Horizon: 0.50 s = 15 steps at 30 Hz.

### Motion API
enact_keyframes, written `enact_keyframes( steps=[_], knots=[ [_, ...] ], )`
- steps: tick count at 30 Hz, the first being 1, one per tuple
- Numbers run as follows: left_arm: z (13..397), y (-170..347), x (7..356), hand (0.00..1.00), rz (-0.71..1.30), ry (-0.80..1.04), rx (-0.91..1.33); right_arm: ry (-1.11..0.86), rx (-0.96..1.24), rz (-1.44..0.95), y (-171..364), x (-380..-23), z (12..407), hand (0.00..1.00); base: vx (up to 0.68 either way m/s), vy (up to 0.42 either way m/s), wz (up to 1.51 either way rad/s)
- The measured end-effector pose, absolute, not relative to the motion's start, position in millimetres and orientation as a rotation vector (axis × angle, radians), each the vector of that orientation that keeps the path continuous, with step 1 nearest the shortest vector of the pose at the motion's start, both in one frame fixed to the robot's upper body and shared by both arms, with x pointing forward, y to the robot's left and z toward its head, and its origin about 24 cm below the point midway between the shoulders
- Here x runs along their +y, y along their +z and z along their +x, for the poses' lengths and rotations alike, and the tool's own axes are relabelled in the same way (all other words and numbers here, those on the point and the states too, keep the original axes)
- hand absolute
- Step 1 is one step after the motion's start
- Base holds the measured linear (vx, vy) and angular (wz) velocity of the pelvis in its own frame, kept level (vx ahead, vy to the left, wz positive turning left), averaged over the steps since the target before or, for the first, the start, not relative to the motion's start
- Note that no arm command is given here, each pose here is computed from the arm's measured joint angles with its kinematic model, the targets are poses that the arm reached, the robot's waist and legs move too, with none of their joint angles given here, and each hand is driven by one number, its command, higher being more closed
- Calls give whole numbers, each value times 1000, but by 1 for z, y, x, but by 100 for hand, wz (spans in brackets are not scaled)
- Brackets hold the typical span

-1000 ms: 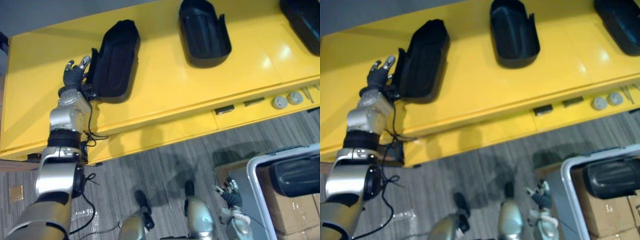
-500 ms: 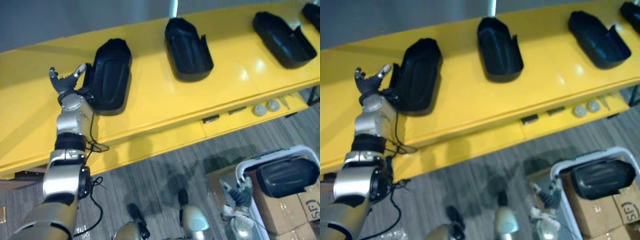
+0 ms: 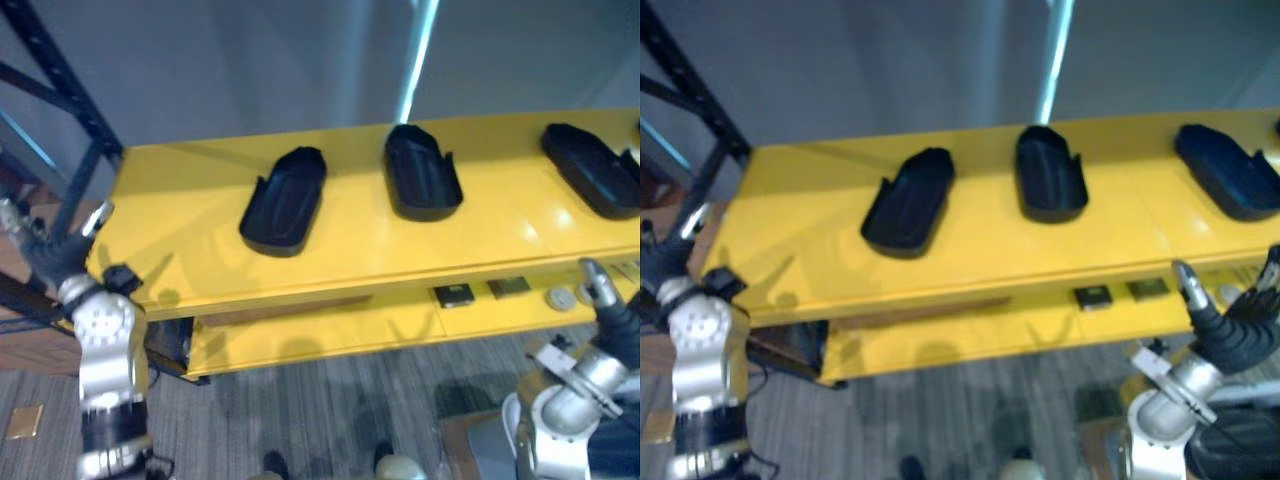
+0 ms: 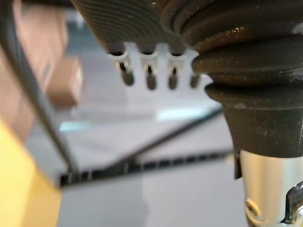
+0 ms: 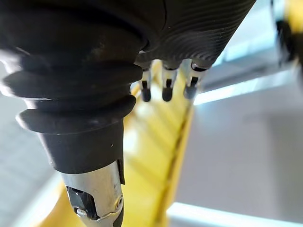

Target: Walk over and take plastic housings, then place them on the shelf

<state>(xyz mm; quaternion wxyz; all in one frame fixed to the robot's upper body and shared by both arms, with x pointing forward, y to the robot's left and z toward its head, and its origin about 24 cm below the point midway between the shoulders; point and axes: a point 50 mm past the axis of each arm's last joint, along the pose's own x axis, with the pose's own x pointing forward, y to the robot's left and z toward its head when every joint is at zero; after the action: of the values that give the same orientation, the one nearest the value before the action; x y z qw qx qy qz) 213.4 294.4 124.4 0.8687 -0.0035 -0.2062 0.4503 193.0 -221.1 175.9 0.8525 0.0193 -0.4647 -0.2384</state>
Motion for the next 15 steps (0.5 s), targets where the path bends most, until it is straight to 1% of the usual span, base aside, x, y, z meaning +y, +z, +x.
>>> enact_keyframes(
  steps=[4, 8, 10, 12, 13, 15],
  knots=[
    [184, 113, 287, 0, -62, 1004, -495, -222, -943, 108, 189, -187, 225, 0, -79, -16, 33],
    [174, 101, 284, 0, -95, 1096, -473, -53, -884, 141, 197, -154, 256, 0, -49, -6, 29],
    [174, 89, 285, 0, -97, 1121, -424, 29, -881, 136, 205, -135, 268, 0, -83, 6, 24],
    [176, 64, 288, 0, -42, 1143, -299, 108, -908, 118, 223, -111, 284, 0, -76, 22, 34],
    [177, 56, 288, 0, -38, 1148, -262, 128, -923, 115, 229, -106, 287, 0, -83, 35, 14],
    [186, 23, 285, 0, -36, 1142, -110, 180, -978, 88, 255, -90, 300, 0, -80, 33, 8]
  ],
)
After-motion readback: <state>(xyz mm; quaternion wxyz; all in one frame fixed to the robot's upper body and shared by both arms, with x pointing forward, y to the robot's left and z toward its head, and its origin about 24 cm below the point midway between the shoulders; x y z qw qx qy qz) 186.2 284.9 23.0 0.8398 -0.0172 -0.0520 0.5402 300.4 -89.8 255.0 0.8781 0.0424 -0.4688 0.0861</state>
